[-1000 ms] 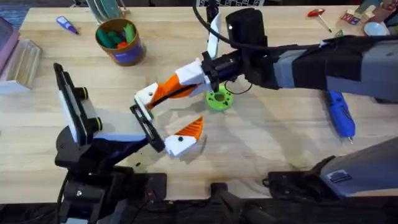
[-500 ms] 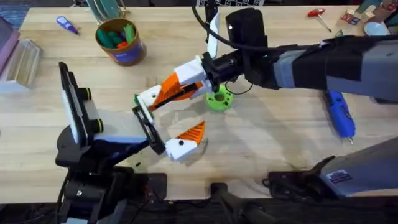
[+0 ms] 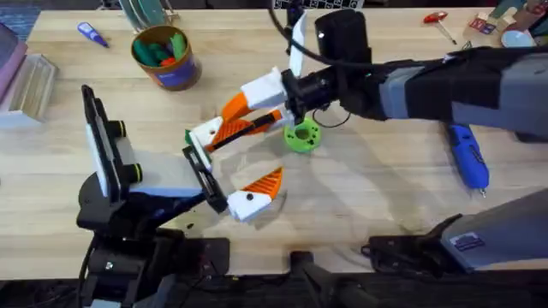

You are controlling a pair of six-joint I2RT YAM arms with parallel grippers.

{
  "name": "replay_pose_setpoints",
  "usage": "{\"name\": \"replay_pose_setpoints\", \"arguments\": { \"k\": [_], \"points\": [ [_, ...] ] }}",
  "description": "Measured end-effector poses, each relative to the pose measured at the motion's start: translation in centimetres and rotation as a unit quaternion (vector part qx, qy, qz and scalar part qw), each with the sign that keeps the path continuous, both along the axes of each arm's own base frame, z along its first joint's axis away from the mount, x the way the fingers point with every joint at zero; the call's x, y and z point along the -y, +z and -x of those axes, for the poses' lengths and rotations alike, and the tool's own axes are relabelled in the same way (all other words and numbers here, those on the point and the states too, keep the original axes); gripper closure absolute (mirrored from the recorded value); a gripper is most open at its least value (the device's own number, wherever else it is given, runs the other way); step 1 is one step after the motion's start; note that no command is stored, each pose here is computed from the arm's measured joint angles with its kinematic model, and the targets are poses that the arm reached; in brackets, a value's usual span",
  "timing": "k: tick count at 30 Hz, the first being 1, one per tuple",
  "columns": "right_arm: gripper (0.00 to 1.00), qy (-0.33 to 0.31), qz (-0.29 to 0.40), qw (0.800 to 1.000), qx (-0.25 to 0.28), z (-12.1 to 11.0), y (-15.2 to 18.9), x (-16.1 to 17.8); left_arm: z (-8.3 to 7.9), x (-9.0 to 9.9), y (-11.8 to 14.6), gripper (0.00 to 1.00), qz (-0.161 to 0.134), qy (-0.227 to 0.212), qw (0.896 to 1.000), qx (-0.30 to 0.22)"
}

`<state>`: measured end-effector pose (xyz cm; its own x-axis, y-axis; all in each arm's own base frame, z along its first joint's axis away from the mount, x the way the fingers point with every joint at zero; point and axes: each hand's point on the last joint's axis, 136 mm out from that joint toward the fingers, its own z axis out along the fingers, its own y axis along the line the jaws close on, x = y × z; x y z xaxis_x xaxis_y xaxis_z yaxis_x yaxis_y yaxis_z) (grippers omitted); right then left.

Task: Pick up the gripper from the table and insert it into the empty holder that is missing its gripper. Then pick up a screw, insert it into the mounting hole, and use the screwdriver to tighten it. Finally, clean up the table by picking up the vegetable and placing it into the bucket.

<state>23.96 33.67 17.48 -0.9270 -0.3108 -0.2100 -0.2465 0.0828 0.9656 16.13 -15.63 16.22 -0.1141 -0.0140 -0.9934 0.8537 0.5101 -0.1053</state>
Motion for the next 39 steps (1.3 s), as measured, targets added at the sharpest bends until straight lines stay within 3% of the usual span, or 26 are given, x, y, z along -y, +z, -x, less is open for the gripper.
{"name": "replay_pose_setpoints", "arguments": {
  "k": [1, 7, 11, 14, 17, 20, 25, 31, 32, 36, 39],
  "points": [
    [0.057, -0.031, -0.001, 0.999, 0.011, -2.0, -0.1, 1.4, 0.0, 0.0, 0.0, 0.014, 0.000, 0.000, 1.000, 0.000],
    [0.053, -0.120, -0.001, 0.992, 0.039, -7.5, -0.2, 6.5, 0.0, 0.0, 0.0, 0.016, 0.000, -0.001, 1.000, 0.000],
    [0.050, -0.178, 0.017, 0.983, 0.043, -10.1, -0.9, 10.0, 0.0, 0.0, 0.0, 0.015, 0.000, -0.001, 1.000, 0.000],
    [0.050, -0.217, 0.055, 0.974, 0.031, -10.7, -1.9, 12.5, 0.0, 0.0, 0.0, 0.015, 0.000, -0.001, 1.000, 0.000],
    [0.050, -0.243, 0.109, 0.964, 0.019, -9.8, -2.6, 14.6, 0.0, 0.0, 0.0, 0.015, 0.000, -0.001, 1.000, 0.000],
    [0.049, -0.240, 0.195, 0.951, 0.022, -7.2, -3.2, 16.1, 0.0, 0.0, 0.0, 0.015, 0.000, -0.001, 1.000, 0.000],
    [0.047, -0.178, 0.342, 0.916, 0.110, -2.5, -4.1, 17.2, 0.0, 0.0, 0.0, 0.015, 0.000, -0.001, 1.000, 0.000],
    [0.048, -0.083, 0.462, 0.862, 0.191, 0.4, -7.1, 16.5, 0.0, 0.0, 0.0, 0.015, 0.000, -0.001, 1.000, 0.000],
    [0.072, -0.071, 0.473, 0.855, 0.201, 0.6, -7.6, 16.1, 0.0, 0.0, 0.0, 0.015, 0.000, -0.001, 1.000, 0.000],
    [0.316, -0.041, 0.504, 0.829, 0.239, 0.9, -9.2, 14.6, 0.0, 0.0, 0.0, 0.015, 0.000, -0.001, 1.000, 0.000],
    [0.373, -0.039, 0.515, 0.819, 0.251, 0.5, -10.0, 14.0, 0.0, 0.0, 0.0, 0.015, 0.000, -0.001, 1.000, 0.000]
  ]
}}
